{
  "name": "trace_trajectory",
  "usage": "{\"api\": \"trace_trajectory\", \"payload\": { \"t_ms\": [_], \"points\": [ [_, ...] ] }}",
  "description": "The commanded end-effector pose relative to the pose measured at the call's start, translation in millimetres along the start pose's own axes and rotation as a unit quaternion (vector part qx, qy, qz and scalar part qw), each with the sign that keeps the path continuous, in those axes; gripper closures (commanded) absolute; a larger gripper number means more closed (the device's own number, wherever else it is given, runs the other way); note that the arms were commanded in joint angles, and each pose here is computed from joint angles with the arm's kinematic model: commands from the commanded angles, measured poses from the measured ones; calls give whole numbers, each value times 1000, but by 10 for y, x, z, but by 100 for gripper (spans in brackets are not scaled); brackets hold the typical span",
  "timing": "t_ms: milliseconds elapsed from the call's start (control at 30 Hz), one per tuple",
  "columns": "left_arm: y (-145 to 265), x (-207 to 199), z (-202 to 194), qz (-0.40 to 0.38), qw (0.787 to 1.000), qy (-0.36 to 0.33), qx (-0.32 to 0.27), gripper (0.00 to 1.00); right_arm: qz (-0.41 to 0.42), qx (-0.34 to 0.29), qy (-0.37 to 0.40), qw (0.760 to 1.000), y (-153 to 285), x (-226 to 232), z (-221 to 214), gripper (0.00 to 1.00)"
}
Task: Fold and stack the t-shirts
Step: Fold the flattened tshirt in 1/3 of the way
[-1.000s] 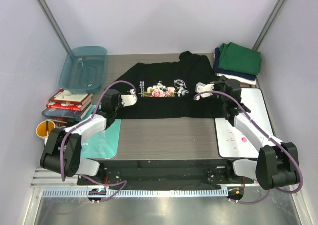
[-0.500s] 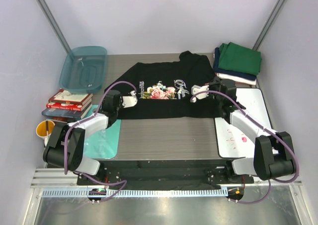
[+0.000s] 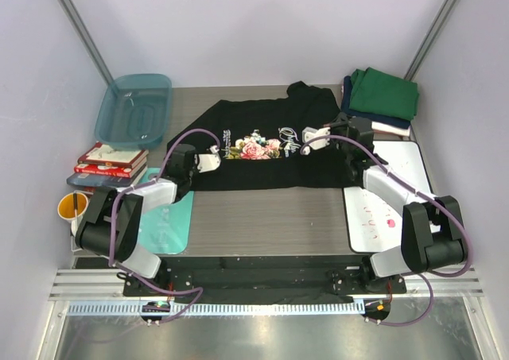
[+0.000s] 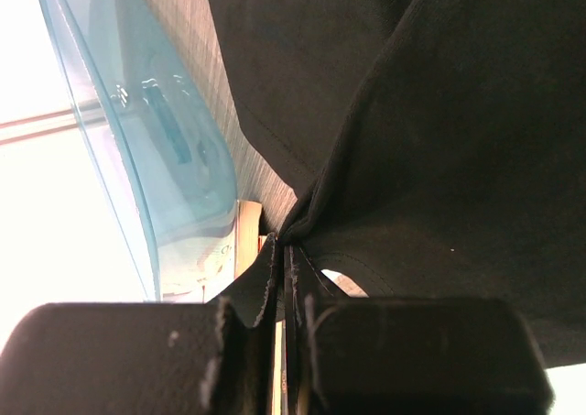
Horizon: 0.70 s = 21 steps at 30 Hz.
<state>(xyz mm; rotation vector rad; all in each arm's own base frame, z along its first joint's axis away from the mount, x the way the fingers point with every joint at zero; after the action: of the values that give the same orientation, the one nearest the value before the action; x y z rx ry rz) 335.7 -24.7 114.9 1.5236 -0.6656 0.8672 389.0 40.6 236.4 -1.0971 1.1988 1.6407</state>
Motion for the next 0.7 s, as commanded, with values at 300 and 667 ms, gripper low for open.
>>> {"api": "trace_trajectory", "payload": {
  "t_ms": [300,667],
  "points": [
    [-114,204,29,56,998,13,13,100,-60,-22,7,998,-171,-349,137,99],
    [-209,258,13,88,995,16,37,100,-68,-21,9,997,-300,-429,152,99]
  ]
}}
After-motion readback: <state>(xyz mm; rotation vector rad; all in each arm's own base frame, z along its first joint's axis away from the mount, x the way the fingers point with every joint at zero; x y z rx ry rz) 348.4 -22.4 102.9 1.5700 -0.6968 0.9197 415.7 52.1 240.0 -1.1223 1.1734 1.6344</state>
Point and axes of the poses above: each gripper's point midway between its finger pads, its own y axis back along the fingers, its own x axis along the line the jaws close on, z = x × y, the point moved 7 cm from there along y, back along the fingers, and after that the axes turned 13 degrees about -y, right-handed, at the moved point
